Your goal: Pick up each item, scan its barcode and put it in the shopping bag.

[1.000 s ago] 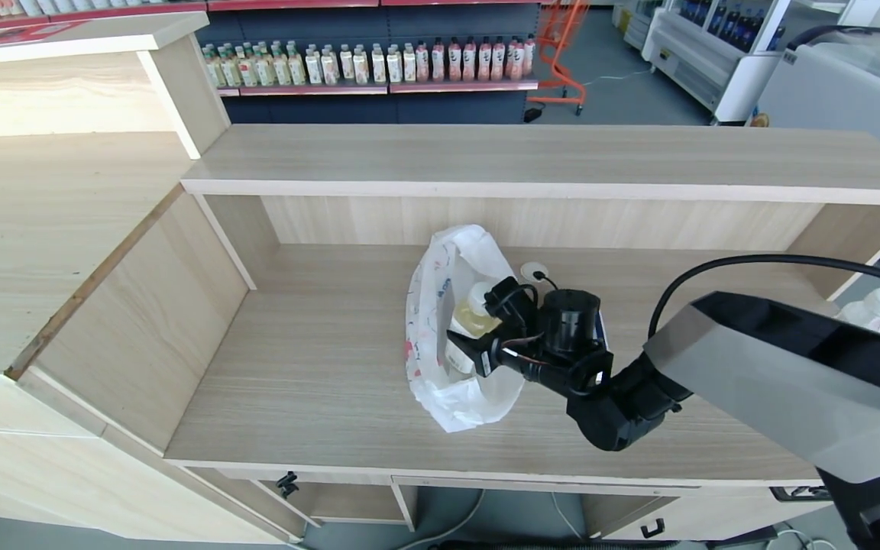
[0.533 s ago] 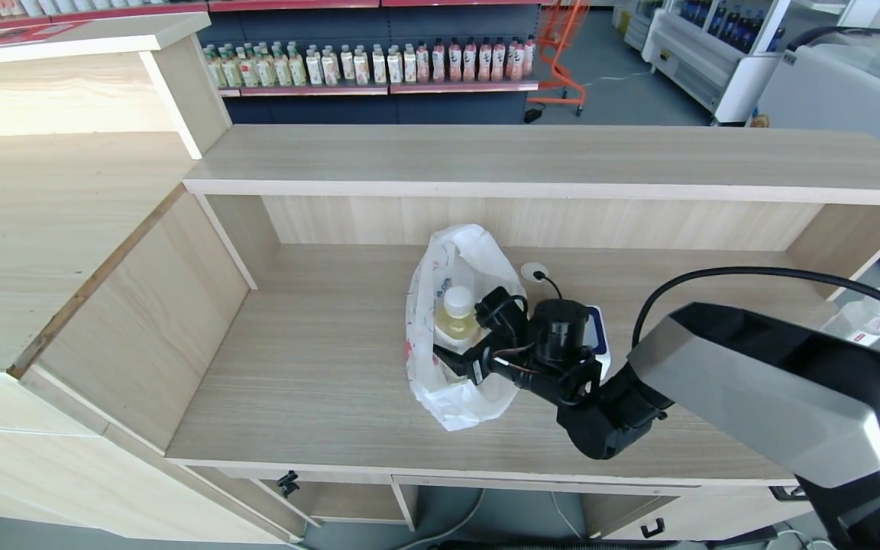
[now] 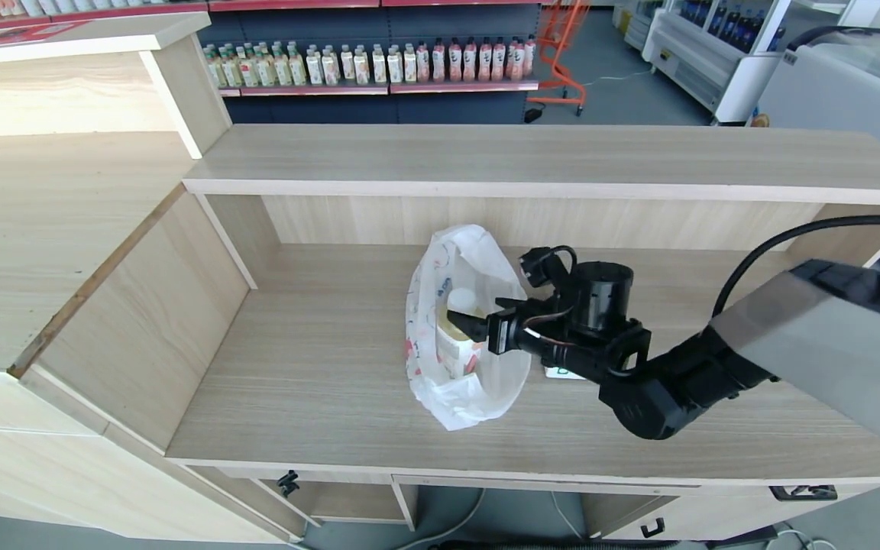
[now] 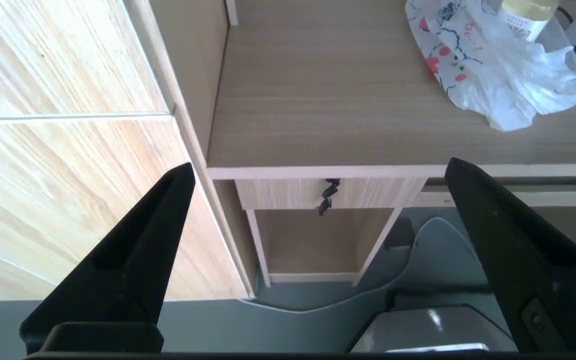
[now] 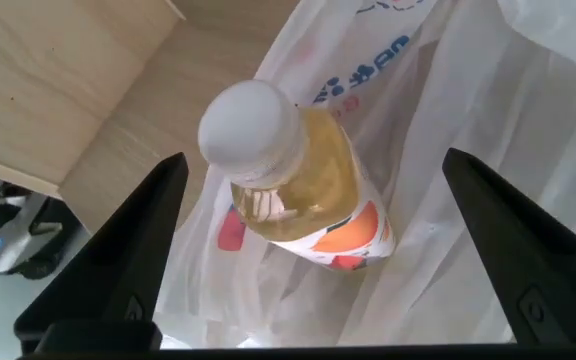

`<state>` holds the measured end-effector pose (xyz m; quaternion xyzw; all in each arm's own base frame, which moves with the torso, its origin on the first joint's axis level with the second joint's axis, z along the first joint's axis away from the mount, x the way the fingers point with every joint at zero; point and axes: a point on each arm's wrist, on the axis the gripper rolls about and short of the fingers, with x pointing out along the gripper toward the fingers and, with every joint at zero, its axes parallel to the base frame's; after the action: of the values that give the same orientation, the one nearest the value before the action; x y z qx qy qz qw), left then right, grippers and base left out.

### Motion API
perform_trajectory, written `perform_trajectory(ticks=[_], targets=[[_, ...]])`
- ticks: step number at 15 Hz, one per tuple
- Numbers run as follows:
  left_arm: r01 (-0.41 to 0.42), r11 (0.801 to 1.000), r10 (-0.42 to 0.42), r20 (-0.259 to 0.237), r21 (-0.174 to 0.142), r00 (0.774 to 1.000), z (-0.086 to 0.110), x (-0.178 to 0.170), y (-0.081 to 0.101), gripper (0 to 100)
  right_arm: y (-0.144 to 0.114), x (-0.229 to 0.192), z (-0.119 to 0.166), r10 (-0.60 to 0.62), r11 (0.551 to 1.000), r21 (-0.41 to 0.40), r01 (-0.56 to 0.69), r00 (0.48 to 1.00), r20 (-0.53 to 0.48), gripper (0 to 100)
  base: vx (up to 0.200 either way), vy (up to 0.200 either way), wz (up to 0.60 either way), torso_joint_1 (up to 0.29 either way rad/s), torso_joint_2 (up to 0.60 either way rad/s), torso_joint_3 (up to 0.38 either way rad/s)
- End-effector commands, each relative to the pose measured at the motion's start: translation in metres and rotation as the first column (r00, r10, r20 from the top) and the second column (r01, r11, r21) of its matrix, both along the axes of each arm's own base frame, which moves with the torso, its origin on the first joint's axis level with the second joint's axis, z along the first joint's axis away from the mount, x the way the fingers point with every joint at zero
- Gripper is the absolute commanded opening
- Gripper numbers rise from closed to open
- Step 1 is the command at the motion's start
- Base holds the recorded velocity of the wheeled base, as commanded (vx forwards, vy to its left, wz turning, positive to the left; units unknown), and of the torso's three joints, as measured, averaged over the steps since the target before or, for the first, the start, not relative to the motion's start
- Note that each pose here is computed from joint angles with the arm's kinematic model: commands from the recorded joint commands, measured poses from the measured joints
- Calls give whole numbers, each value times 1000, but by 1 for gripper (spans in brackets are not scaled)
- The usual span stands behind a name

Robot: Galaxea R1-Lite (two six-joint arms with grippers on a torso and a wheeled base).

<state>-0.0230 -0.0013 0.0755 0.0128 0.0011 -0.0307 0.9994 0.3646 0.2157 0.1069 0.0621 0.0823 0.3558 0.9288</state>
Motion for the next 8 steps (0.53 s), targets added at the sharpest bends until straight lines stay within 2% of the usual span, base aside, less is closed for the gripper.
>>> perform_trajectory(ticks=[1,2,4,6,8], targets=[[0,1000,0,-2,-1,1000,0,0,0,100,-51,-51,66,-39,998,56,43,997,-66,100,0,0,0,0,0,0],[-1,1000,1,-2,0,1000,0,0,0,100,-67,-75,89,-6,996,93,15,995,-99,100,0,0,0,0,0,0],[0,1000,0,-2,0,1000,0,0,0,100,-91,-122,115,-23,996,85,37,986,-166,100,0,0,0,0,0,0],[0,1000,0,-2,0,1000,0,0,0,100,-107,-137,130,-130,986,84,142,983,-129,100,0,0,0,0,0,0],[0,1000,0,-2,0,1000,0,0,0,100,-133,-146,138,-262,963,30,267,959,-111,100,0,0,0,0,0,0]])
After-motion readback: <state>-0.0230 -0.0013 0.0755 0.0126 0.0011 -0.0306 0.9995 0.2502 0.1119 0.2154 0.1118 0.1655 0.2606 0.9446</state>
